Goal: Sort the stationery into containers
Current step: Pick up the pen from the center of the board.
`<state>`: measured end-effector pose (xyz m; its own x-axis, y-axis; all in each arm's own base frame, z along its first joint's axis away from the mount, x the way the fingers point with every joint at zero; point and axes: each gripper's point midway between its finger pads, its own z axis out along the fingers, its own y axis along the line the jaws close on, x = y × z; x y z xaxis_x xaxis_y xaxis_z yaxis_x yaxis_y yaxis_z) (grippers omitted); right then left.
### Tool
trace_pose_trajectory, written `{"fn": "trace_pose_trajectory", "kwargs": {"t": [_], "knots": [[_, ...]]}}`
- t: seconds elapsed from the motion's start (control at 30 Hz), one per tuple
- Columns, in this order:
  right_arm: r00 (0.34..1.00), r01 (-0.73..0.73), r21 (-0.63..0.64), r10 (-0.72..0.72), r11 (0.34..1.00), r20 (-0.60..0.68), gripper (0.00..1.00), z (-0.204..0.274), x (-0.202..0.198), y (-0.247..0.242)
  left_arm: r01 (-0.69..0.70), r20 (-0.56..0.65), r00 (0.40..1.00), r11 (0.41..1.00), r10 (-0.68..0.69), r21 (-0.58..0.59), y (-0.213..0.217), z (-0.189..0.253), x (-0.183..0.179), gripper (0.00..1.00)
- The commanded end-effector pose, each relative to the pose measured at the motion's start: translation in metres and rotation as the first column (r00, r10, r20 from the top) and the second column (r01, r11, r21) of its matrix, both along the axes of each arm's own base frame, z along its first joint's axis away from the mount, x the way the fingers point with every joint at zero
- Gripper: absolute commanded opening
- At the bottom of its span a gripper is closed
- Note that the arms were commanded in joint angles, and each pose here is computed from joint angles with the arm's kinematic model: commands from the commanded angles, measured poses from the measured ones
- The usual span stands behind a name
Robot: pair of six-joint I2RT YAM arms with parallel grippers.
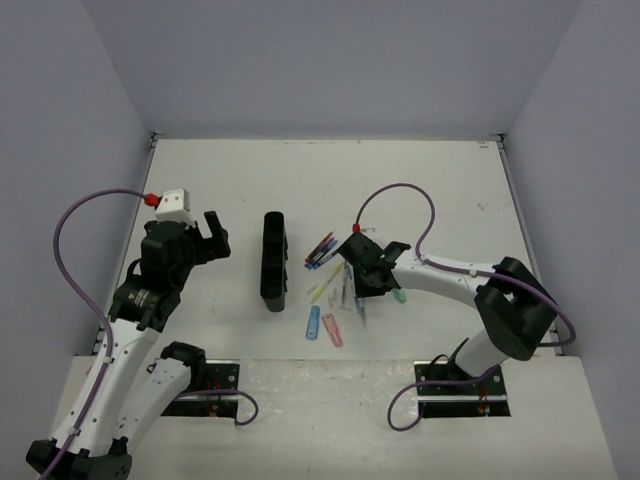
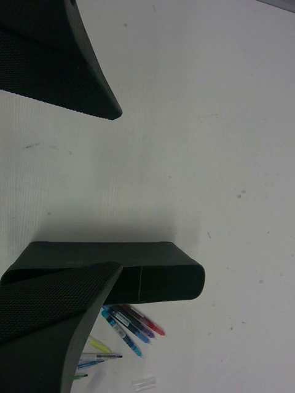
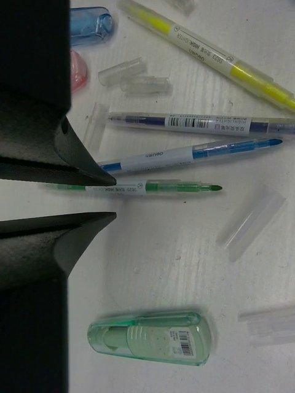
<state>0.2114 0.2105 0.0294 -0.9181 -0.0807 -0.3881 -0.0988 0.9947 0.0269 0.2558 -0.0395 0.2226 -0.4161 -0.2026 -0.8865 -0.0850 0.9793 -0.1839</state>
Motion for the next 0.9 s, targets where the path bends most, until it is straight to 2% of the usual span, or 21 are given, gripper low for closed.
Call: {"fn": "trace_pose_trajectory", "kwargs": {"t": [0.0,0.47,0.6,0.63,0.7,0.8,0.87], "knots": [[0.999,0.024,0.042,-0.026,0.999,0.047,0.25,0.006,0.015,0.015,0.019,0.044,0.999,1.000,-0.019,-0.010,-0.004,0.009,0.003,1.00],[0.999,0.037,-0.004,-0.037,0.999,0.003,0.21,-0.015,0.010,0.010,0.013,0.055,0.998,1.000,-0.012,-0.009,-0.002,0.012,0.002,1.00],[0.999,0.047,0.004,-0.047,0.999,0.007,0.13,-0.012,0.007,0.007,-0.029,0.059,0.998,0.999,0.030,-0.015,0.004,0.014,0.001,1.00],[0.999,0.048,0.010,-0.049,0.999,0.011,0.06,-0.010,0.007,0.007,-0.051,0.057,0.997,0.999,0.052,-0.014,0.007,0.013,0.001,1.00],[0.998,0.055,0.017,-0.055,0.998,0.024,0.00,-0.004,0.007,0.005,-0.093,0.036,0.995,0.995,0.094,-0.025,0.012,0.007,-0.001,1.00],[0.997,0.058,0.042,-0.061,0.997,0.052,0.00,0.017,0.005,0.001,-0.132,0.035,0.990,0.990,0.134,-0.043,0.016,0.009,-0.002,1.00],[0.994,0.057,0.077,-0.064,0.995,0.089,0.00,0.040,0.002,-0.003,-0.057,0.053,0.997,0.995,0.061,-0.083,0.002,0.024,-0.002,1.00]]}}
